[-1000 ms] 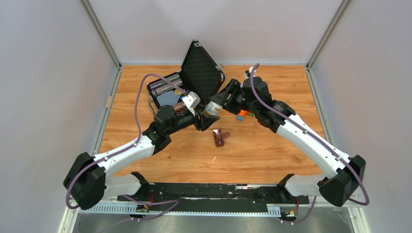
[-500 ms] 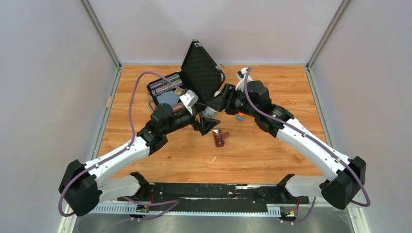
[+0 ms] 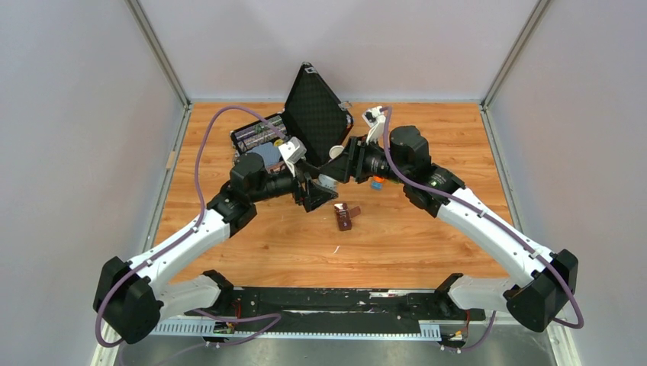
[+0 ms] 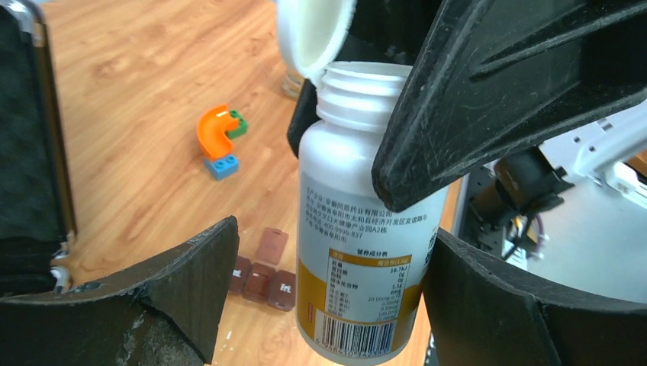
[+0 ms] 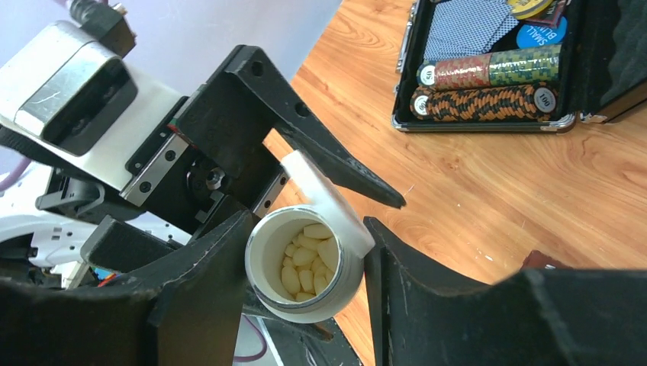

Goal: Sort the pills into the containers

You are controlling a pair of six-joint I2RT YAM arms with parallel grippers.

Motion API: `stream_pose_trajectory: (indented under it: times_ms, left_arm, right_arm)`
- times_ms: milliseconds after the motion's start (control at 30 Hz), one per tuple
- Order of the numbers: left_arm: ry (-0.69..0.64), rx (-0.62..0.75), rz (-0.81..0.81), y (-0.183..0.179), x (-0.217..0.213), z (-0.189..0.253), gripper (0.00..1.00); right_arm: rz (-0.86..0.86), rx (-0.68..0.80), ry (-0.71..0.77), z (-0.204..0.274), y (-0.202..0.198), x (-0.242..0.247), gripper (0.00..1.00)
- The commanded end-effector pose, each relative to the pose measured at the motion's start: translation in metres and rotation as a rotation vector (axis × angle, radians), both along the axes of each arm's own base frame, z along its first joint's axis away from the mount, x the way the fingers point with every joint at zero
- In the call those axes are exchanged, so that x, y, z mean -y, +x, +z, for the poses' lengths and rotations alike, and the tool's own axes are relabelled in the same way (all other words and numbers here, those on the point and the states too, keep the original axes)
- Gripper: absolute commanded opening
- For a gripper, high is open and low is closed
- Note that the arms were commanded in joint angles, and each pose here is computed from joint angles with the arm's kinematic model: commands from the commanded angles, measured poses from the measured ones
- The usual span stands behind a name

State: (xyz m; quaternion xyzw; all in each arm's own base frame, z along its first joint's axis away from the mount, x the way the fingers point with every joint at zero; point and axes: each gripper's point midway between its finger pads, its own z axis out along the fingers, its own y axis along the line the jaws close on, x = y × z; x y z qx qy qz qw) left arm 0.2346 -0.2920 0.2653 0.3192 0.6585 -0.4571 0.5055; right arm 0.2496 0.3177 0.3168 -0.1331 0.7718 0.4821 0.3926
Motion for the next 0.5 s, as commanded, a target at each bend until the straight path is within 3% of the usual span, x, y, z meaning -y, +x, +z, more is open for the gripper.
stream_pose_trajectory:
  times_ms: [0,300,467]
  left_arm:
    - [-0.012,-0.016,-0.131,-0.017,0.008,0.014,0.90]
    - [-0.037,-0.058,-0.166,-0.025,0.010,0.013,0.79]
    - [-0.075,-0.062,-0.176,-0.028,0.010,0.017,0.83]
  right_arm:
    - [0.074,0.089,0.034,0.018,-0.006,-0.004,0.10]
    - [0.110,0.070,0.020,0.009,-0.008,-0.006,0.09]
    - [0.111,0.070,0.011,0.004,-0.009,-0.004,0.09]
